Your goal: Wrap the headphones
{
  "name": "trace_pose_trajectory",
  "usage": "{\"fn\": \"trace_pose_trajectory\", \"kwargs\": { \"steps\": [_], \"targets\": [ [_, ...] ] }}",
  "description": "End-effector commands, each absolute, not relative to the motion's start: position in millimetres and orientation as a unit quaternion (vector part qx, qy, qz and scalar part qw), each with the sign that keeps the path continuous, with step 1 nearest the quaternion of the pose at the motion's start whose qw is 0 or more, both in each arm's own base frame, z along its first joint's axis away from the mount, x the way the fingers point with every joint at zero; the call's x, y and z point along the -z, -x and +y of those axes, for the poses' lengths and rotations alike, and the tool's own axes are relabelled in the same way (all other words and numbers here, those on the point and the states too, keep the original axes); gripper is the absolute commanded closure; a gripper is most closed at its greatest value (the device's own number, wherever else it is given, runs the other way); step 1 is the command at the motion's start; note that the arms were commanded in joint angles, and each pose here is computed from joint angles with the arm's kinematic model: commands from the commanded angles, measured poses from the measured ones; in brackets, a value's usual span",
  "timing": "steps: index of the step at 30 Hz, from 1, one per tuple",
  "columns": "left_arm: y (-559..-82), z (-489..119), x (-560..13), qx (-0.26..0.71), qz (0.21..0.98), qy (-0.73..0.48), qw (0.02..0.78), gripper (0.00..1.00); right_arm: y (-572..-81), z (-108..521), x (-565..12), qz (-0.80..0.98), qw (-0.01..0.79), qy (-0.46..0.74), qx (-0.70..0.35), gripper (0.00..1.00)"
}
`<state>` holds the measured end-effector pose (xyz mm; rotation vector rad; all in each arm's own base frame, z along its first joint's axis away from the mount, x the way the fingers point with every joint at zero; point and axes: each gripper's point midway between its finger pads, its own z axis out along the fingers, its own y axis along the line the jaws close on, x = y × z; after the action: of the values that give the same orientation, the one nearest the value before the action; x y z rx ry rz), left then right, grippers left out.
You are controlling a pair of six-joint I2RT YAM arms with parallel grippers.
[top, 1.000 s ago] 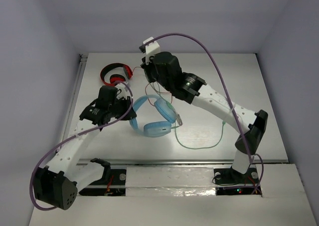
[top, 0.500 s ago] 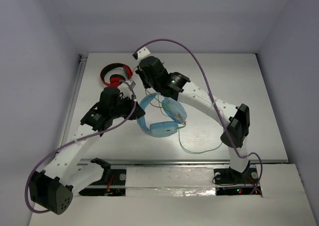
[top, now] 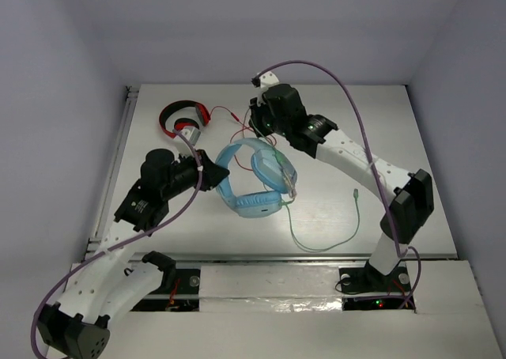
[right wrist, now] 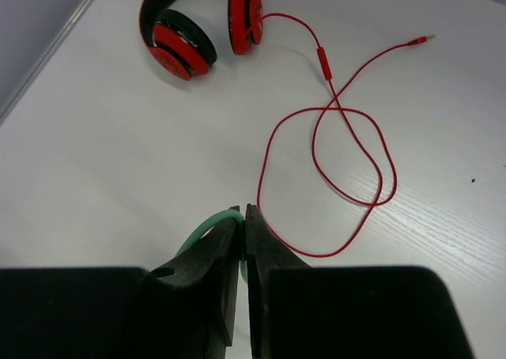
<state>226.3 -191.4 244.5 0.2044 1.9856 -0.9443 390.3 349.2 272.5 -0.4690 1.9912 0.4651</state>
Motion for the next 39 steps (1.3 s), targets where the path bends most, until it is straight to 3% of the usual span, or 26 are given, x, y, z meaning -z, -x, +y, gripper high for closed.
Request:
{"fn": "trace_pose_trajectory", "kwargs": {
  "steps": [1, 9, 10, 12, 14, 21, 25, 33, 39],
  "targets": [
    [-226.6, -197.6, -306.5, 0.422, 0.739, -0.091, 0.517, 1.00, -382.5, 357.2, -331.5, 0.760, 0.555, 0.181, -0.288, 0.87],
    [-224.8, -197.2, -326.2, 0.442, 0.717, -0.077, 0.534, 1.00, -372.9, 344.1, -331.1, 0.746, 0.552, 0.178, -0.327, 0.73],
    [-222.9, -197.9, -326.9, 0.445, 0.716, -0.078, 0.532, 1.00, -371.0, 344.2, -334.8, 0.741, 0.556, 0.178, -0.332, 0.73],
    [-223.3, -197.3, -326.8, 0.446, 0.716, -0.073, 0.532, 1.00, -369.0, 334.3, -343.8, 0.734, 0.565, 0.173, -0.333, 0.89],
    [-229.5, -191.0, -319.9, 0.425, 0.733, -0.053, 0.529, 1.00, -365.0, 328.7, -358.2, 0.724, 0.579, 0.174, -0.332, 0.94],
    [-255.8, -174.2, -274.5, 0.344, 0.794, 0.004, 0.501, 1.00, -351.7, 317.6, -429.3, 0.693, 0.611, 0.179, -0.340, 0.93],
    [-263.4, -177.2, -260.8, 0.334, 0.809, 0.007, 0.484, 1.00, -345.1, 339.1, -434.4, 0.704, 0.602, 0.188, -0.326, 0.93],
    [-260.7, -193.4, -230.2, 0.346, 0.832, -0.030, 0.433, 1.00, -353.8, 389.0, -408.5, 0.738, 0.602, 0.206, -0.226, 0.93],
    [-257.8, -194.4, -233.7, 0.356, 0.822, -0.035, 0.444, 1.00, -376.9, 400.6, -380.3, 0.771, 0.582, 0.192, -0.171, 0.91]
  ]
}}
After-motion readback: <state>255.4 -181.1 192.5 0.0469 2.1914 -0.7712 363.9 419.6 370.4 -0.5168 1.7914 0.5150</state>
